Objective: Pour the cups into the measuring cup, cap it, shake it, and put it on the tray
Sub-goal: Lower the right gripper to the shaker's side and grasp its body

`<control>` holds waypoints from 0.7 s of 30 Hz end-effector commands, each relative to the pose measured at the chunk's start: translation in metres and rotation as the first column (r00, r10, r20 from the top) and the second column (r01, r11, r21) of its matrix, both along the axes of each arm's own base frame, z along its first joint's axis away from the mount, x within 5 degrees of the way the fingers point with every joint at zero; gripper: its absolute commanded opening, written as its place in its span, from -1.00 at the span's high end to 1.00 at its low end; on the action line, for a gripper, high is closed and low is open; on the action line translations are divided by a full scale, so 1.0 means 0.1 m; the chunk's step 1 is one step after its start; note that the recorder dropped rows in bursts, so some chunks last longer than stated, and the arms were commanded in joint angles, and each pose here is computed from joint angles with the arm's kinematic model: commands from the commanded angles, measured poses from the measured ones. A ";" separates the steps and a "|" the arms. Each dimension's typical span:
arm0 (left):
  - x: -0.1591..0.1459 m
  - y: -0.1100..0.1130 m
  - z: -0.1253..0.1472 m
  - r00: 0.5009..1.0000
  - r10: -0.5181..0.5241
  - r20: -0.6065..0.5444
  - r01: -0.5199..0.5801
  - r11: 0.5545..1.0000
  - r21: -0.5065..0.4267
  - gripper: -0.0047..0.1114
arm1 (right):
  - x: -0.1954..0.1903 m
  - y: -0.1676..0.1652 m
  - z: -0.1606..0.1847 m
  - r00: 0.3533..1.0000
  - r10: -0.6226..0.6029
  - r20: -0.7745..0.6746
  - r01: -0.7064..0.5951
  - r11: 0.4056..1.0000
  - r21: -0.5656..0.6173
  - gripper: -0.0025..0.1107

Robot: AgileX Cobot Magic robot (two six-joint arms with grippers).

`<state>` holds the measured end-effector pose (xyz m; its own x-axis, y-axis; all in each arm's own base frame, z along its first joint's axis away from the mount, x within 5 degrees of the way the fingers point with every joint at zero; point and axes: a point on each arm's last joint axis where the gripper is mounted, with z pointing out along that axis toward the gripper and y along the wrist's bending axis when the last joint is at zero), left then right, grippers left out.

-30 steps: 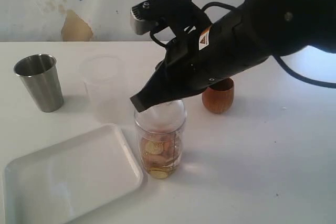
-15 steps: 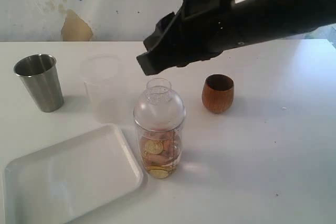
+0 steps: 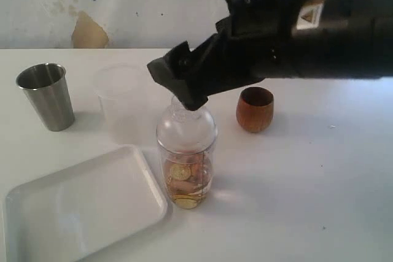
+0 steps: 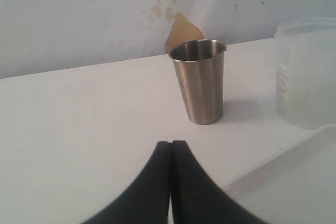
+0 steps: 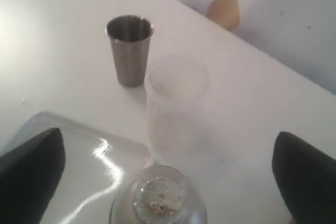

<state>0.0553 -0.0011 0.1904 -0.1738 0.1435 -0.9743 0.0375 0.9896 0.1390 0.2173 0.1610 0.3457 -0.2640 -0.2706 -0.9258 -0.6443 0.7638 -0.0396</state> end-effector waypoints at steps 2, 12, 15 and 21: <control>0.00 0.00 0.00 1.000 -0.001 0.010 0.001 1.000 -0.003 0.92 | -0.21 -0.15 -0.40 0.991 -0.071 0.111 0.062 0.995 0.084 -0.89; 0.00 0.00 0.00 1.000 -0.001 0.010 0.001 1.000 -0.003 0.92 | -0.41 -0.04 -1.33 0.999 -0.009 0.052 0.003 0.992 0.124 -0.89; 0.00 0.00 0.00 1.000 -0.001 0.010 0.001 1.000 -0.003 0.92 | -0.34 0.01 -1.50 0.999 -0.022 0.026 0.019 0.995 0.095 -0.89; 0.00 0.00 0.00 1.000 -0.001 0.010 0.001 1.000 -0.003 0.92 | -0.19 0.10 -1.82 0.997 -0.067 0.033 0.063 0.993 0.104 -0.89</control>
